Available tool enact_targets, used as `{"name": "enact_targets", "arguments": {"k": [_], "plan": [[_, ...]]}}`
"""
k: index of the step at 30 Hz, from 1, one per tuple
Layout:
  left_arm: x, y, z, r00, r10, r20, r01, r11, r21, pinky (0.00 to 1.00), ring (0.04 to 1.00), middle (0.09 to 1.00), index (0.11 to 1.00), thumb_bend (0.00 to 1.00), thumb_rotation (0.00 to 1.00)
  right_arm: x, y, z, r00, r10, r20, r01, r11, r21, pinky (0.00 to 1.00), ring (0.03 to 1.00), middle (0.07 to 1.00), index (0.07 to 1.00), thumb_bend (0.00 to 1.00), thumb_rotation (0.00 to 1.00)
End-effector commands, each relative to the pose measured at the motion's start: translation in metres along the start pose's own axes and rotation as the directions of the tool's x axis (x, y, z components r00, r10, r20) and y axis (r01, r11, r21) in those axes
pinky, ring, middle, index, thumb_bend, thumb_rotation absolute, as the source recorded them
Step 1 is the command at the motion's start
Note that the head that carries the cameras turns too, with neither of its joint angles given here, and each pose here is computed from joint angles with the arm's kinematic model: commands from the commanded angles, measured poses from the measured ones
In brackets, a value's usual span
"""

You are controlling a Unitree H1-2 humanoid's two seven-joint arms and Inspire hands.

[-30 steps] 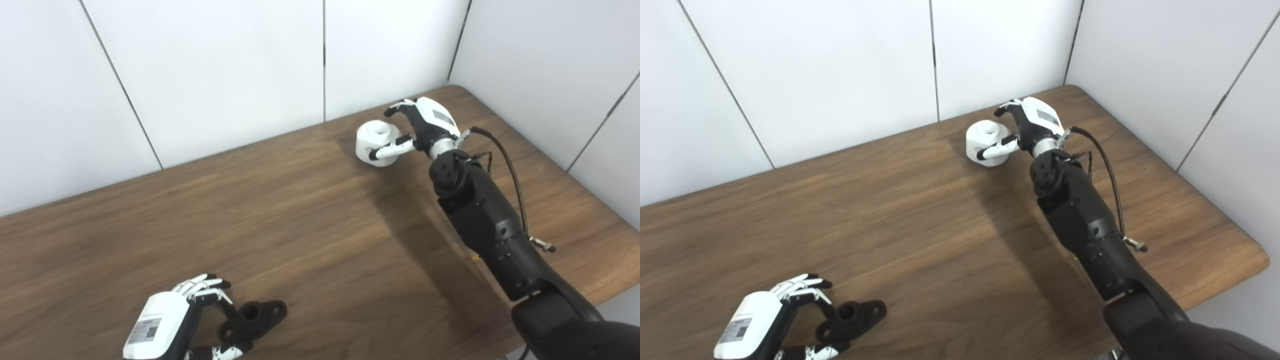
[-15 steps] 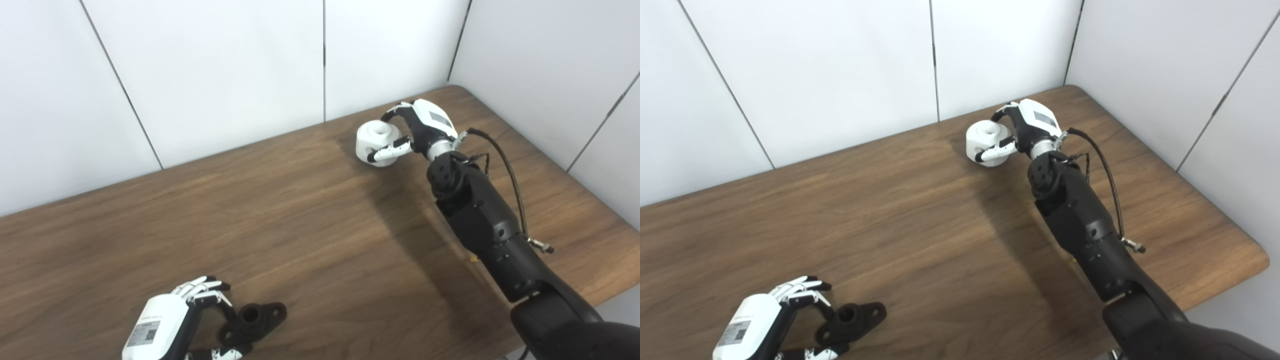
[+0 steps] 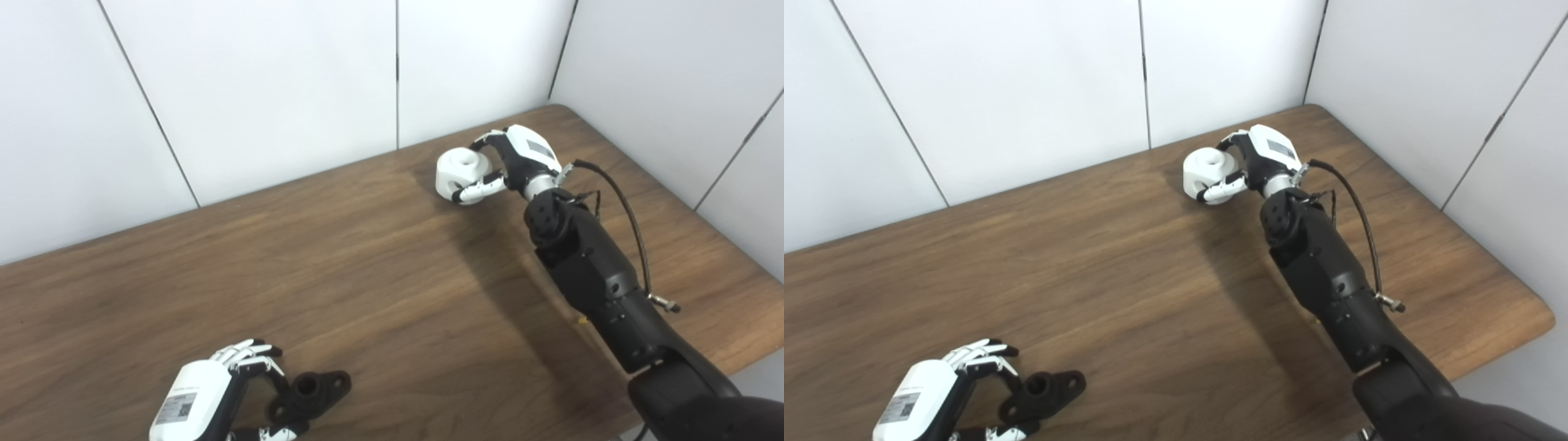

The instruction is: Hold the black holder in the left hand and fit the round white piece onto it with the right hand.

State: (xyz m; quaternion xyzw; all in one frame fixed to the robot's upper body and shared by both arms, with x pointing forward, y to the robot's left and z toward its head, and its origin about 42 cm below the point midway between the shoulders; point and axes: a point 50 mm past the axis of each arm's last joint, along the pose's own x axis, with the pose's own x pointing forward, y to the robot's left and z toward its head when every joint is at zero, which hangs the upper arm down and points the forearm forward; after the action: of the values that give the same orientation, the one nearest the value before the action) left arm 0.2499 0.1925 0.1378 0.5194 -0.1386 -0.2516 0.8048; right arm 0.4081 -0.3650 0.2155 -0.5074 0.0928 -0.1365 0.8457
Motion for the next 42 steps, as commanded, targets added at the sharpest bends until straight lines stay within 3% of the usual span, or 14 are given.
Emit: {"name": "enact_targets", "arguments": {"k": [1,10,18,21,24,42], "plan": [[-0.014,-0.013,-0.01,0.992,-0.112,-0.054,0.113,0.994,0.012,0.83,0.857,0.775,0.487,0.52,0.05,0.007,-0.025,0.009,0.997,-0.073,0.033,0.073,0.997,-0.009,0.95,0.986,0.903,0.716,0.82,0.32],[-0.014,-0.013,-0.011,0.992,-0.111,-0.054,0.111,0.994,0.011,0.83,0.859,0.776,0.487,0.52,0.05,0.007,-0.024,0.011,0.997,-0.072,0.042,0.073,0.997,-0.007,0.94,0.987,0.904,0.706,0.81,0.3],[-0.014,-0.013,-0.01,0.992,-0.117,-0.055,0.118,0.993,0.011,0.83,0.862,0.778,0.487,0.52,0.05,0.006,-0.025,0.012,0.992,-0.098,0.079,0.098,0.995,0.002,0.91,0.958,0.874,0.619,0.79,0.22],[-0.013,-0.012,-0.01,0.991,-0.117,-0.057,0.118,0.993,0.013,0.83,0.86,0.777,0.487,0.52,0.05,0.006,-0.025,0.012,0.99,-0.112,0.091,0.112,0.994,0.008,0.91,0.95,0.86,0.505,0.56,0.15],[-0.013,-0.012,-0.01,0.991,-0.121,-0.059,0.122,0.992,0.015,0.83,0.862,0.778,0.487,0.52,0.05,0.006,-0.025,0.012,0.988,-0.118,0.096,0.118,0.993,0.008,0.91,0.949,0.857,0.49,0.53,0.15],[-0.012,-0.013,-0.004,0.991,-0.119,-0.054,0.12,0.993,0.015,0.83,0.86,0.778,0.487,0.52,0.05,-0.008,-0.027,0.01,0.98,-0.135,0.146,0.137,0.99,-0.008,0.86,0.923,0.836,0.484,0.52,0.14]]}}
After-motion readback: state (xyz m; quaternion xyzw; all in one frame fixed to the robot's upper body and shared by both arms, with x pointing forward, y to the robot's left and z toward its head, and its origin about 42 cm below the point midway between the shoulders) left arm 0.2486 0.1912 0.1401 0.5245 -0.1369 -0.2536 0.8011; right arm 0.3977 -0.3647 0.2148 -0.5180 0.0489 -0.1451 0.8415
